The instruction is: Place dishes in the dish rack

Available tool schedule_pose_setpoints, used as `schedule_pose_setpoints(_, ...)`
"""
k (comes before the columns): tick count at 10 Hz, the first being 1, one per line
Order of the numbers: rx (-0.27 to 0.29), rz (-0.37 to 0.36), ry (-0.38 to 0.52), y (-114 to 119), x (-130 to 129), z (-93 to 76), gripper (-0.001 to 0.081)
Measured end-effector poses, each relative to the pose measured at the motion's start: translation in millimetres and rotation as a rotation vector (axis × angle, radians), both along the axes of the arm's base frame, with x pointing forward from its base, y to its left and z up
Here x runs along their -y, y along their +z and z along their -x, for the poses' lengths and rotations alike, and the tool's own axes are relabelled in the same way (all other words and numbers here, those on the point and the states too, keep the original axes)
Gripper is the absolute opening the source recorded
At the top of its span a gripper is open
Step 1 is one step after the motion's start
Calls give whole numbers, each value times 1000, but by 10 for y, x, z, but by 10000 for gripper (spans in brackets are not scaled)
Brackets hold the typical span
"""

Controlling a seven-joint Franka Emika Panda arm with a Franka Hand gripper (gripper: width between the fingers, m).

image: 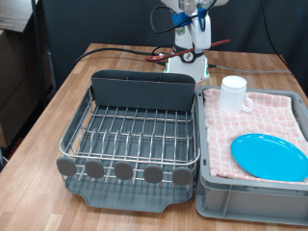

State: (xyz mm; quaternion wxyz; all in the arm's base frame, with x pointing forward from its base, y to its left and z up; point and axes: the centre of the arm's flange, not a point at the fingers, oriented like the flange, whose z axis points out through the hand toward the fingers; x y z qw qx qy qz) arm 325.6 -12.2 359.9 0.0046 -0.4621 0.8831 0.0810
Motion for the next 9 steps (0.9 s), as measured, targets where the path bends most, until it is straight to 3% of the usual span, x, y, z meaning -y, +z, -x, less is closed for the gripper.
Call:
schedule_pose_setpoints(3,-9,-124,50,-85,204,60,98)
schedule_pose_setpoints(5,-7,-140,23,-64,214,38,98)
schedule_pose_setpoints(9,-14,-311,-20,-245,513,89,98)
